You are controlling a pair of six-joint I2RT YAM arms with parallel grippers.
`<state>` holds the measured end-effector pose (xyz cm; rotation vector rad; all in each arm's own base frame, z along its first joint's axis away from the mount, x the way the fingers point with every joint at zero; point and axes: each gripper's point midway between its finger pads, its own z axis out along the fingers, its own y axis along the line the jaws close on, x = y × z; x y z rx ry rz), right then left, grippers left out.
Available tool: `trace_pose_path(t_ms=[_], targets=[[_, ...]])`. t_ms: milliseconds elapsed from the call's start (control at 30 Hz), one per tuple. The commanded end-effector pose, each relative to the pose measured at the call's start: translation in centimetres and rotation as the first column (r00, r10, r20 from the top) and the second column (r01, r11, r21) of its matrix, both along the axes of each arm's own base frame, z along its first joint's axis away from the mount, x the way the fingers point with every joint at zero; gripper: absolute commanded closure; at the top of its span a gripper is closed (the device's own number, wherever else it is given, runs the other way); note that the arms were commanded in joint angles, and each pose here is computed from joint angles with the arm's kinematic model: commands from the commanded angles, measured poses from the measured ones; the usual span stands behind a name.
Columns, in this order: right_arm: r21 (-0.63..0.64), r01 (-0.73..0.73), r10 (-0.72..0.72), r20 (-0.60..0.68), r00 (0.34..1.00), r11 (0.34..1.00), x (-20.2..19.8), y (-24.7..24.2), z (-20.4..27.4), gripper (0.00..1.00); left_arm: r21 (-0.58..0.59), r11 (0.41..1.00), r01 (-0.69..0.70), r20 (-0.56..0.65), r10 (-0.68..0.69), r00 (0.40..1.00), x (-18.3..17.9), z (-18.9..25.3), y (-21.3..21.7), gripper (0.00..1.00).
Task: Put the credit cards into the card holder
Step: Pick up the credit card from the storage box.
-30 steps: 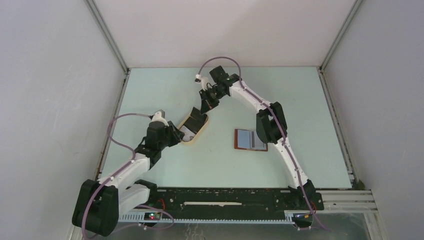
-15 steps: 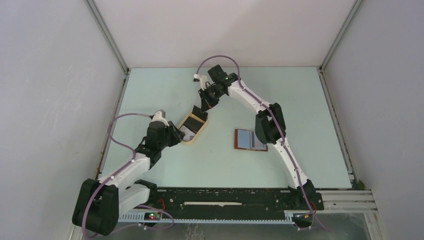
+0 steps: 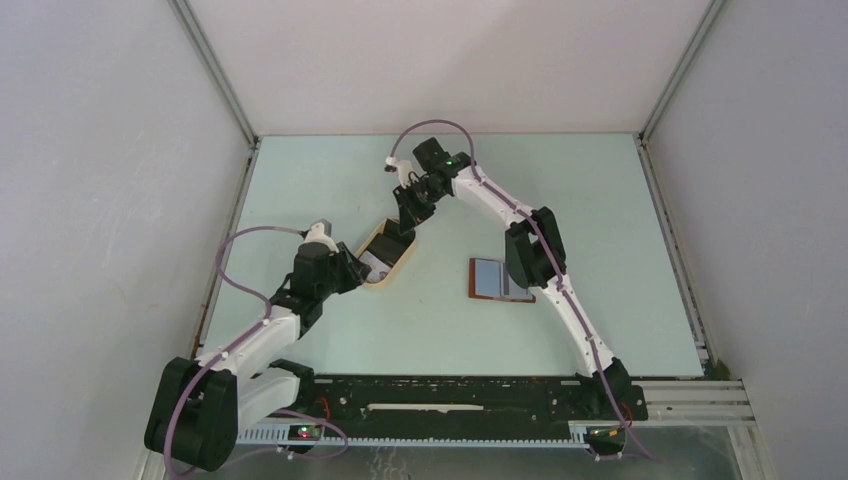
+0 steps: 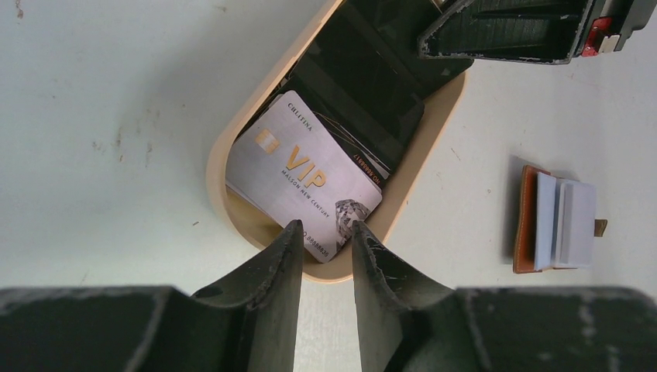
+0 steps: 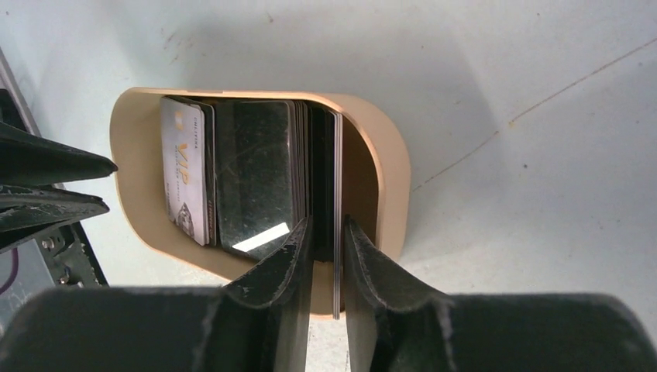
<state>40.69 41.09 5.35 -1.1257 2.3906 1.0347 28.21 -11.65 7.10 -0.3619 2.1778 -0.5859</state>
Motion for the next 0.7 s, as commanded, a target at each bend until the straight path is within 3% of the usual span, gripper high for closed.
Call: trace_pose_path(t_ms=[0,267,367,667], targets=[[0.065,-0.024,0.025,-0.008,1.0,0.998,-0.1,1.4,1.2,0.71,-0.02,1.0,0.012,0.072,-0.01,0.997,1.4,2.3,-0.4,0.66],[0.085,-0.032,0.036,-0.04,0.999,0.996,-0.4,2.2,0.3,0.71,-0.025,1.0,0.013,0.065,-0.011,0.998,1.4,2.2,-0.5,0.65],[0.096,-0.032,0.037,-0.051,0.998,0.995,-0.4,2.1,0.5,0.79,-0.025,1.0,0.013,0.063,-0.011,0.998,1.4,2.1,-0.5,0.65],[0.154,-0.01,0.017,-0.043,0.999,0.988,0.6,1.3,3.8,0.88,-0.027,1.0,0.016,0.058,-0.014,0.998,1.3,2.0,-0.6,0.66]])
